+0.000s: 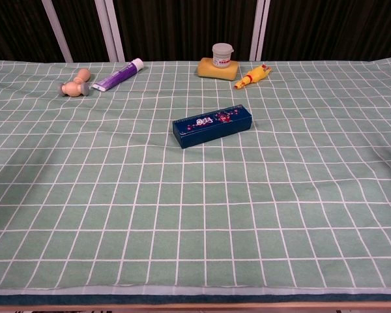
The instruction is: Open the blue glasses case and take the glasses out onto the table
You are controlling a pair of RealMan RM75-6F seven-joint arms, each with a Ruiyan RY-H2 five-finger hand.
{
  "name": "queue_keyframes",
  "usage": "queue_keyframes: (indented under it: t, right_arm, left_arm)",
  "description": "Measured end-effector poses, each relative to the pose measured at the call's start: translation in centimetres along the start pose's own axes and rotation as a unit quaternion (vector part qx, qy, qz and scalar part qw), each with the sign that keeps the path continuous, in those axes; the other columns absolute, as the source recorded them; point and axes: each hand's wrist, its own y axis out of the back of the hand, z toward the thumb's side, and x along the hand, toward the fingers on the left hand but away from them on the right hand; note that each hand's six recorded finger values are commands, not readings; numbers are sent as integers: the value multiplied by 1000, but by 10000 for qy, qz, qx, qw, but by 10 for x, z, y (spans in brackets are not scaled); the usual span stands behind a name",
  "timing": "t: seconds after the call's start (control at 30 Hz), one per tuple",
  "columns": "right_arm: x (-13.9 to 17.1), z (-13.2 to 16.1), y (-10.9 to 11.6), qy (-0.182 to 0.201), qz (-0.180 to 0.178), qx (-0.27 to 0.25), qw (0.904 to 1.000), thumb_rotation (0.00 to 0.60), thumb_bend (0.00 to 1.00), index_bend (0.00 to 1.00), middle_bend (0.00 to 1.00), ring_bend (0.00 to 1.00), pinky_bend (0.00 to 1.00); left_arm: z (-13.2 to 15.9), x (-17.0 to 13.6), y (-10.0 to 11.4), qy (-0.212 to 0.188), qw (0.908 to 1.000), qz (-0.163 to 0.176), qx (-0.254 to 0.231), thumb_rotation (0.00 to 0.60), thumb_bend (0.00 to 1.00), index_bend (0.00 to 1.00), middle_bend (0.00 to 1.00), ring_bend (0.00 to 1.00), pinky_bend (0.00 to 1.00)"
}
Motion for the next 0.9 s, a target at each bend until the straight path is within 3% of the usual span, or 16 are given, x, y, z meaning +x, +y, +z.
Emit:
queue_keyframes:
  t: [0.9]
  right_arm:
    - [1, 8, -3, 56, 65, 82, 9999, 600, 75, 0, 0, 0, 245]
  left_arm:
    - [1, 1, -1, 124, 9999, -93, -46, 600, 0, 0, 0, 0, 0]
